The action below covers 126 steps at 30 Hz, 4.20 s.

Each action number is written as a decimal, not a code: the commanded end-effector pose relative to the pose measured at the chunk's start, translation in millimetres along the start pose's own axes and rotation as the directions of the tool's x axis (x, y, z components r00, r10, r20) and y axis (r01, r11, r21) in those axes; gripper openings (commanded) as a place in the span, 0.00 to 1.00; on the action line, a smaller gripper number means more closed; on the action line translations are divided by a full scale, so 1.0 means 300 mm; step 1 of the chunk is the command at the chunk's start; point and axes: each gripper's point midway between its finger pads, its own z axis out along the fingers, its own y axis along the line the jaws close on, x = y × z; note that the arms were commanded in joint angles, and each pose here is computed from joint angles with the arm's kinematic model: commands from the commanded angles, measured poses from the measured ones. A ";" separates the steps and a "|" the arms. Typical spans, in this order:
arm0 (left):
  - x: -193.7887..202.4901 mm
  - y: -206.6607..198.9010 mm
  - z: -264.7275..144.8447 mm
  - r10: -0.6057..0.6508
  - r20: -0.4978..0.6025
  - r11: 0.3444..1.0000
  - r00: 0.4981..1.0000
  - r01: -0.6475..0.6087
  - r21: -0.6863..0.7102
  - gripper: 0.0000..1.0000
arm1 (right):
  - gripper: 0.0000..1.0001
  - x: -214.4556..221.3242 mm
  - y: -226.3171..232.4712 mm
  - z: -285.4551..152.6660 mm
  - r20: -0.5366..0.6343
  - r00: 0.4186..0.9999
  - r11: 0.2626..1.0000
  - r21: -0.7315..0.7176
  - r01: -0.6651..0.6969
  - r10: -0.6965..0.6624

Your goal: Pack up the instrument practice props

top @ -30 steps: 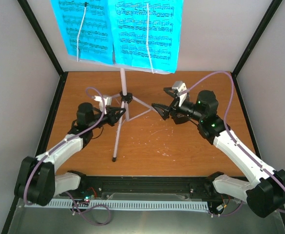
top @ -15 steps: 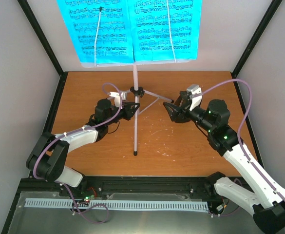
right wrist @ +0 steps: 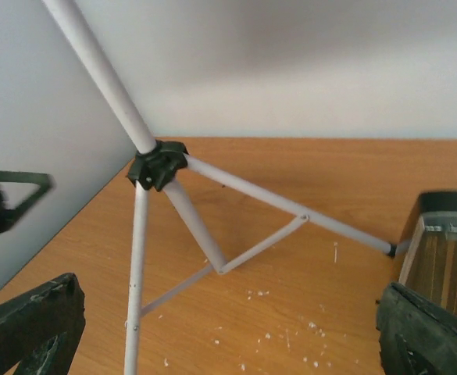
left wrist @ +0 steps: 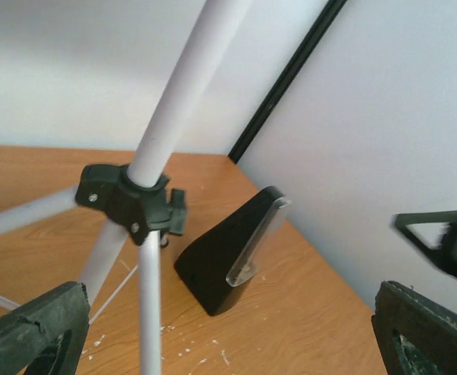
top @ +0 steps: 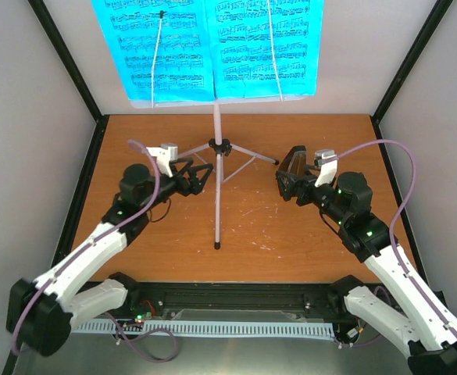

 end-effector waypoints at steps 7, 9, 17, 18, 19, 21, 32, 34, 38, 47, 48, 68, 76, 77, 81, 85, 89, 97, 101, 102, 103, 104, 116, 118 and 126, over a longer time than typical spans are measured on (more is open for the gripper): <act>-0.166 -0.273 -0.247 -0.007 -0.113 0.990 0.994 0.023 0.136 0.97 | 1.00 0.020 -0.236 -0.067 -0.011 0.965 0.963 0.069 -0.261 0.262; -0.225 -0.328 -0.280 -0.010 -0.095 0.986 0.995 0.026 0.162 0.96 | 1.00 -0.016 -0.273 -0.078 0.007 0.951 0.950 0.035 -0.310 0.310; -0.453 -0.550 -0.301 0.045 -0.058 0.941 0.997 -0.022 0.338 0.89 | 1.00 -0.331 -0.246 -0.119 0.189 0.932 0.950 -0.121 -0.289 0.308; -0.471 -0.570 -0.292 0.049 -0.053 0.934 0.997 -0.027 0.356 0.89 | 1.00 -0.365 -0.228 -0.120 0.197 0.931 0.947 -0.156 -0.279 0.307; -0.491 -0.596 -0.295 0.059 -0.034 0.925 0.998 -0.042 0.377 0.89 | 0.99 -0.399 -0.206 -0.121 0.202 0.931 0.944 -0.195 -0.267 0.305; -0.521 -0.617 -0.272 0.060 -0.013 0.918 0.998 -0.050 0.393 0.89 | 0.95 -0.448 -0.177 -0.115 0.195 0.934 0.934 -0.257 -0.247 0.301; -0.657 -0.791 -0.092 0.134 0.037 0.850 0.990 -0.134 0.510 0.84 | 0.71 -0.692 0.057 -0.122 0.195 0.970 0.883 -0.468 -0.040 0.148; -0.680 -0.813 -0.064 0.139 0.061 0.836 0.988 -0.150 0.529 0.84 | 0.65 -0.725 0.076 -0.128 0.212 0.967 0.874 -0.485 -0.024 0.144; -0.719 -0.845 -0.012 0.140 0.102 0.812 0.985 -0.173 0.558 0.84 | 0.55 -0.782 0.141 -0.144 0.224 0.965 0.830 -0.558 0.014 0.134; -0.786 -0.891 0.050 0.127 0.173 0.782 0.977 -0.206 0.589 0.80 | 0.41 -0.807 0.223 -0.124 0.185 0.979 0.780 -0.624 0.046 0.090; -0.791 -0.894 0.054 0.125 0.177 0.781 0.976 -0.207 0.589 0.80 | 0.39 -0.803 0.229 -0.120 0.188 0.979 0.781 -0.622 0.060 0.075; -0.779 -0.892 0.111 0.128 0.176 0.764 0.976 -0.211 0.610 0.79 | 0.49 -0.789 0.148 -0.073 0.196 0.976 0.884 -0.467 0.013 0.089; -0.772 -0.895 0.112 0.134 0.171 0.756 0.976 -0.212 0.619 0.79 | 0.50 -0.780 0.149 -0.087 0.198 0.977 0.894 -0.448 0.017 0.081; -0.771 -0.895 0.113 0.135 0.171 0.755 0.976 -0.213 0.621 0.79 | 0.50 -0.782 0.157 -0.092 0.198 0.977 0.890 -0.455 0.023 0.076; -0.772 -0.899 0.112 0.133 0.173 0.750 0.976 -0.213 0.626 0.79 | 0.51 -0.779 0.168 -0.095 0.180 0.981 0.882 -0.471 0.025 0.068; -0.775 -0.903 0.111 0.133 0.176 0.745 0.975 -0.216 0.631 0.79 | 0.51 -0.774 0.175 -0.091 0.163 0.984 0.872 -0.488 0.021 0.067; -0.776 -0.905 0.111 0.132 0.177 0.743 0.975 -0.215 0.633 0.79 | 0.51 -0.779 0.189 -0.092 0.151 0.986 0.855 -0.519 0.017 0.072; -0.776 -0.905 0.118 0.129 0.175 0.742 0.976 -0.212 0.637 0.79 | 0.54 -0.785 0.167 -0.067 0.146 0.986 0.865 -0.502 0.004 0.080; -0.774 -0.908 0.123 0.129 0.171 0.736 0.977 -0.209 0.644 0.79 | 0.55 -0.787 0.146 -0.056 0.154 0.984 0.884 -0.468 -0.005 0.087; -0.775 -0.909 0.123 0.129 0.171 0.735 0.977 -0.210 0.645 0.79 | 0.55 -0.787 0.145 -0.055 0.155 0.984 0.885 -0.466 -0.004 0.086; -0.776 -0.908 0.124 0.130 0.172 0.735 0.976 -0.212 0.644 0.79 | 0.55 -0.791 0.146 -0.057 0.159 0.984 0.885 -0.466 0.000 0.084; -0.775 -0.909 0.125 0.131 0.172 0.734 0.976 -0.213 0.645 0.79 | 0.55 -0.792 0.147 -0.057 0.160 0.984 0.884 -0.467 0.002 0.083; -0.777 -0.907 0.135 0.136 0.181 0.732 0.974 -0.222 0.645 0.79 | 0.49 -0.837 0.184 -0.089 0.197 0.979 0.868 -0.494 0.048 0.058; -0.778 -0.909 0.134 0.137 0.184 0.731 0.973 -0.225 0.645 0.79 | 0.45 -0.840 0.193 -0.097 0.201 0.978 0.862 -0.504 0.055 0.055; -0.776 -0.909 0.141 0.138 0.187 0.726 0.972 -0.228 0.649 0.78 | 0.38 -0.846 0.214 -0.094 0.201 0.978 0.843 -0.535 0.058 0.061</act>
